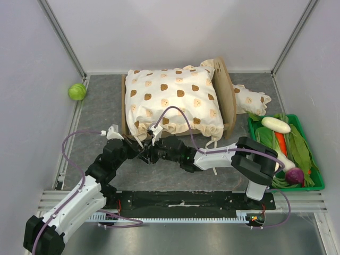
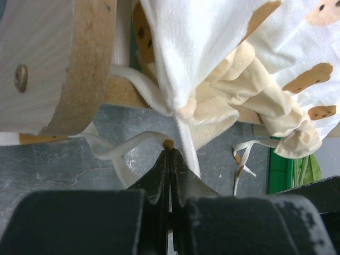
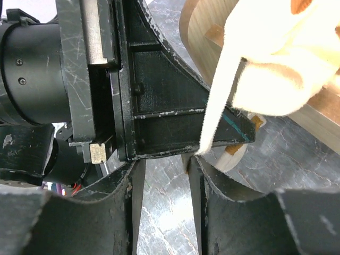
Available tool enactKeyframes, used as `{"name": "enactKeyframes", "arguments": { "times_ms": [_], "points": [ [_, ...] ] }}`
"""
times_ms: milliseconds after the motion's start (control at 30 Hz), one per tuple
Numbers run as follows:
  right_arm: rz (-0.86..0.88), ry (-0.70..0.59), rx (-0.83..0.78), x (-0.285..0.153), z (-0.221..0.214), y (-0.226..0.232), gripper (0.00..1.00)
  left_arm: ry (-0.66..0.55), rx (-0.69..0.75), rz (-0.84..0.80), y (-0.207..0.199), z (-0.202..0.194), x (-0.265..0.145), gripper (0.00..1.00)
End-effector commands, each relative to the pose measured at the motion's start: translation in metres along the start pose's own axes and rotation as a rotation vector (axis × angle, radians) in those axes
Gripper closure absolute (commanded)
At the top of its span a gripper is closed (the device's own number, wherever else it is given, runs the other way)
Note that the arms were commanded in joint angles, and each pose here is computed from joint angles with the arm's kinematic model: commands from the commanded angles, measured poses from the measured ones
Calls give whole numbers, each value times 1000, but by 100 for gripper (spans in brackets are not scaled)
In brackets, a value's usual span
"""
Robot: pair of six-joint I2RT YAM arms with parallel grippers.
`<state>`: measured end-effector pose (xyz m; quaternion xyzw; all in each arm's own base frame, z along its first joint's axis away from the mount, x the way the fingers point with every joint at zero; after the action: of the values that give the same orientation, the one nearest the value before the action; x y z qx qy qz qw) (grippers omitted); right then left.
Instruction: Set up the pet bed
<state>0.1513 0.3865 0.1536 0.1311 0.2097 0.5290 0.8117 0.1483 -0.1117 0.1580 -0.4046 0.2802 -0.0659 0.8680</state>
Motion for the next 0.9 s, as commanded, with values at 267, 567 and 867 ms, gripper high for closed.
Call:
{"name": "enactKeyframes", "arguments": {
  "times_ms": [267,567,867],
  "points": [
    [-30,-94,-155,-34,41,10,41,119,-21,-54,-1,-15,2,98],
    [-111,-140,-153,-54,50,5,41,116,-23,-59,-4,-14,5,98],
    [-271,-48,-73,-64,47,-26,47,107,-26,-68,-5,-12,3,98]
  ]
}}
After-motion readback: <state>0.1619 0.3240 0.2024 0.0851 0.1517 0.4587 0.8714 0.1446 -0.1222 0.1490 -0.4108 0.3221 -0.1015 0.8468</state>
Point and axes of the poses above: each gripper's point midway between its finger pads, its own x axis out along the fingers, its own y axis along the line the jaws close on, z = x × y, the point moved 10 cm from there along -x, back along the fingers, and after that the axes turned 1 degree about -x, right-handed, at the moved point
